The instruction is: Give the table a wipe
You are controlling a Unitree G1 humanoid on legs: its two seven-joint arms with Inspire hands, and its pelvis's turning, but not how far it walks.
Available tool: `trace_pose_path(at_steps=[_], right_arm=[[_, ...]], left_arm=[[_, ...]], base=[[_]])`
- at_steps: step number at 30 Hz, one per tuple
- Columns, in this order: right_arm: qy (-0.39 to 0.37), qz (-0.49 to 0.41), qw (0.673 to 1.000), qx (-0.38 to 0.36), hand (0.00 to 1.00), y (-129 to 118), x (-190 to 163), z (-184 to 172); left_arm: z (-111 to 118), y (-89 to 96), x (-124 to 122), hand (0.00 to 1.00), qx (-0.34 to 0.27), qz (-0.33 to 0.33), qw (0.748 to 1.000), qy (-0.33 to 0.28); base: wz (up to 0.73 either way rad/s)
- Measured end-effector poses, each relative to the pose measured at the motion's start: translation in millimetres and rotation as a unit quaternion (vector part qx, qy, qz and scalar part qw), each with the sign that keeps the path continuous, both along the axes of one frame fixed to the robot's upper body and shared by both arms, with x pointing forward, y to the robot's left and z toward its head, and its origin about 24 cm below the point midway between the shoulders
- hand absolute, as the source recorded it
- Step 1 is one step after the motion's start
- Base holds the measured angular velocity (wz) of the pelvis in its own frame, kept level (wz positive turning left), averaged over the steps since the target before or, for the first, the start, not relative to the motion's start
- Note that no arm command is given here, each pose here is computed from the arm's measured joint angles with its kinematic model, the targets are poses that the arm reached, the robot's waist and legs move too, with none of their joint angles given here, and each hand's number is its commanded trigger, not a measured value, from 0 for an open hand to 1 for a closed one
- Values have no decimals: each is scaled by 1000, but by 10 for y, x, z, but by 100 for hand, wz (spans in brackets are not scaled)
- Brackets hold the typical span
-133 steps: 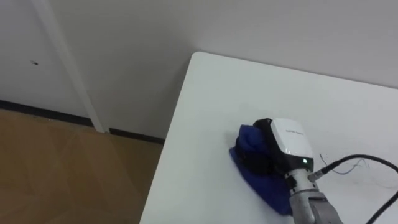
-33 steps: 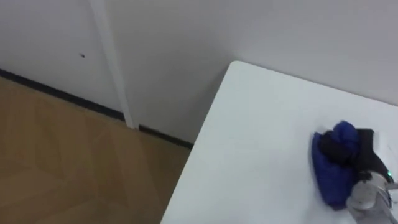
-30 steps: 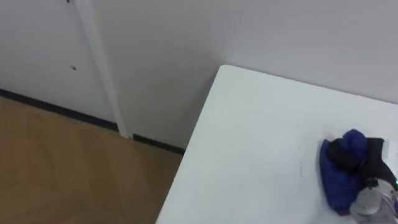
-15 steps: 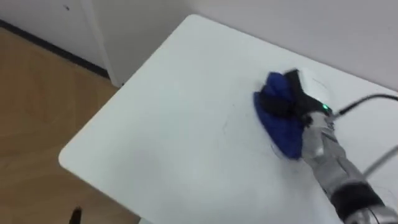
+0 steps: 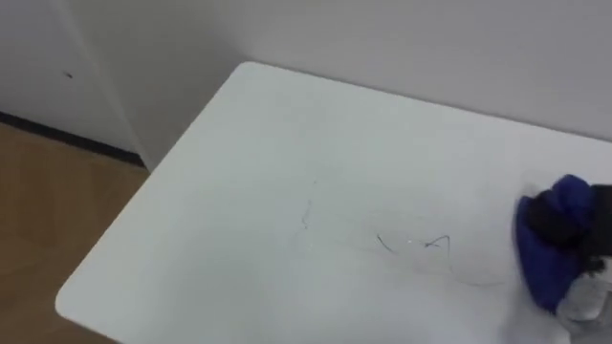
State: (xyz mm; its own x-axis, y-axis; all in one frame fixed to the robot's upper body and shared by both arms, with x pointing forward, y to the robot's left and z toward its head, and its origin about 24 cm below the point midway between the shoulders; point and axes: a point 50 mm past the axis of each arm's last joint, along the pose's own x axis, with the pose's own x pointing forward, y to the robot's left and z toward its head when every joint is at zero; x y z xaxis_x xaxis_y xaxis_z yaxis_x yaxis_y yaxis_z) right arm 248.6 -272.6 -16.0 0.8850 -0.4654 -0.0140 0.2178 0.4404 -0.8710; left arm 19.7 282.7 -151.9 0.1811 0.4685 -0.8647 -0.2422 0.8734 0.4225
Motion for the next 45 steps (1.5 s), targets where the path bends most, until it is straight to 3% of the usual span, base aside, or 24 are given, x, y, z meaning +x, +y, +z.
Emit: trace_pose_path(at_steps=[2, 5, 9, 22, 36, 41, 45], right_arm=[[-15, 111, 994, -2, 100, 623, 372, 140], [-36, 223, 974, -15, 100, 1210, 637, 336], [-32, 267, 963, -9, 100, 1421, 653, 331], [-17, 121, 992, 40, 100, 750, -291, -367], [-39, -109, 992, 52, 100, -46, -1129, -540], [-15, -195, 980, 32, 100, -361, -1439, -588], [3, -204, 979, 15, 100, -539, -1517, -555]], left_arm=[[0, -76, 293, 0, -6, -25, 999, -32], [3, -175, 528, 0, -18, -46, 997, -55], [-36, -253, 405, 0, -32, -43, 998, -36], [14, -31, 24, 0, 6, 26, 999, -25], [125, 165, 134, 0, 50, 32, 997, -56], [179, 298, 11, 0, 73, 62, 994, -54], [193, 330, -22, 0, 78, 63, 994, -51]], base=[[-21], [18], [32], [7], [-2], [-7], [-5]])
